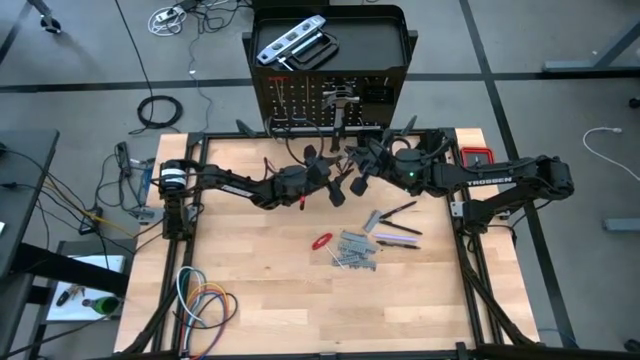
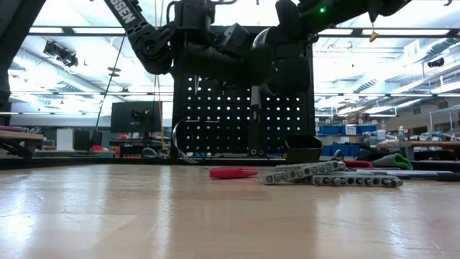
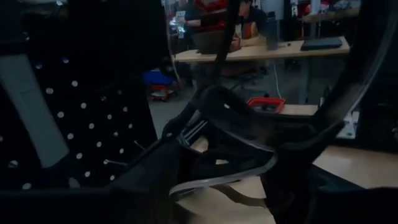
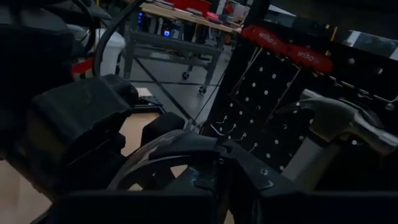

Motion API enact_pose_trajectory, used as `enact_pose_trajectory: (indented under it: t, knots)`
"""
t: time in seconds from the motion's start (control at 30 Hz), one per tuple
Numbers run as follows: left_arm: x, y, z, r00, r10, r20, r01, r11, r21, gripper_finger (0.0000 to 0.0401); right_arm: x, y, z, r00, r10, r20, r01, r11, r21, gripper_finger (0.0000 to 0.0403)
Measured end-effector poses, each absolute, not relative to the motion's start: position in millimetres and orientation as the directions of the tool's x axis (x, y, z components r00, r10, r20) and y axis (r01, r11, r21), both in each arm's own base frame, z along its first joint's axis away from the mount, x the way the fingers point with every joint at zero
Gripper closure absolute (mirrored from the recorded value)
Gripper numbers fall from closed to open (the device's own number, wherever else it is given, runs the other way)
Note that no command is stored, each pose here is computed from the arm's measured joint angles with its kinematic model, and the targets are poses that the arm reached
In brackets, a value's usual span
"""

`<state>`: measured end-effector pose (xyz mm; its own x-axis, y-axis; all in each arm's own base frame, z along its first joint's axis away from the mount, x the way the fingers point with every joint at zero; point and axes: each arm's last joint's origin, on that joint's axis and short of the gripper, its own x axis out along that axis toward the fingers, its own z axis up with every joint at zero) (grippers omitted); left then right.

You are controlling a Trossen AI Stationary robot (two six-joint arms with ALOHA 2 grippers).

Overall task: Hang tools onto peg board
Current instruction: Hang the glasses onto the peg board

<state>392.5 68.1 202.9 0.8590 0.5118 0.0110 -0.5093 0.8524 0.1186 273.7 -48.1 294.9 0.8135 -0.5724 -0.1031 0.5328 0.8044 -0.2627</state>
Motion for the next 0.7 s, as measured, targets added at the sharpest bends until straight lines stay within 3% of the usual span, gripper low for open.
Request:
enact_pose_trajectory:
  t: [0.23, 0.43, 0.7]
  knots:
    - [391.9, 68.8, 201.7, 0.846, 0.533, -0.002, -0.528, 0.840, 0.128, 0.0194, 273.4, -48.4, 294.2, 0.804, -0.585, -0.107, 0.531, 0.787, -0.314, 0.0340]
    - [391.5, 68.6, 197.3, 0.844, 0.535, -0.042, -0.525, 0.839, 0.145, 0.0192, 272.1, -49.2, 287.7, 0.790, -0.589, -0.169, 0.473, 0.761, -0.444, 0.0326]
    - [391.4, 68.6, 195.2, 0.843, 0.535, -0.062, -0.527, 0.842, 0.114, 0.0197, 267.2, -62.0, 280.6, 0.727, -0.646, -0.233, 0.455, 0.707, -0.541, 0.0281]
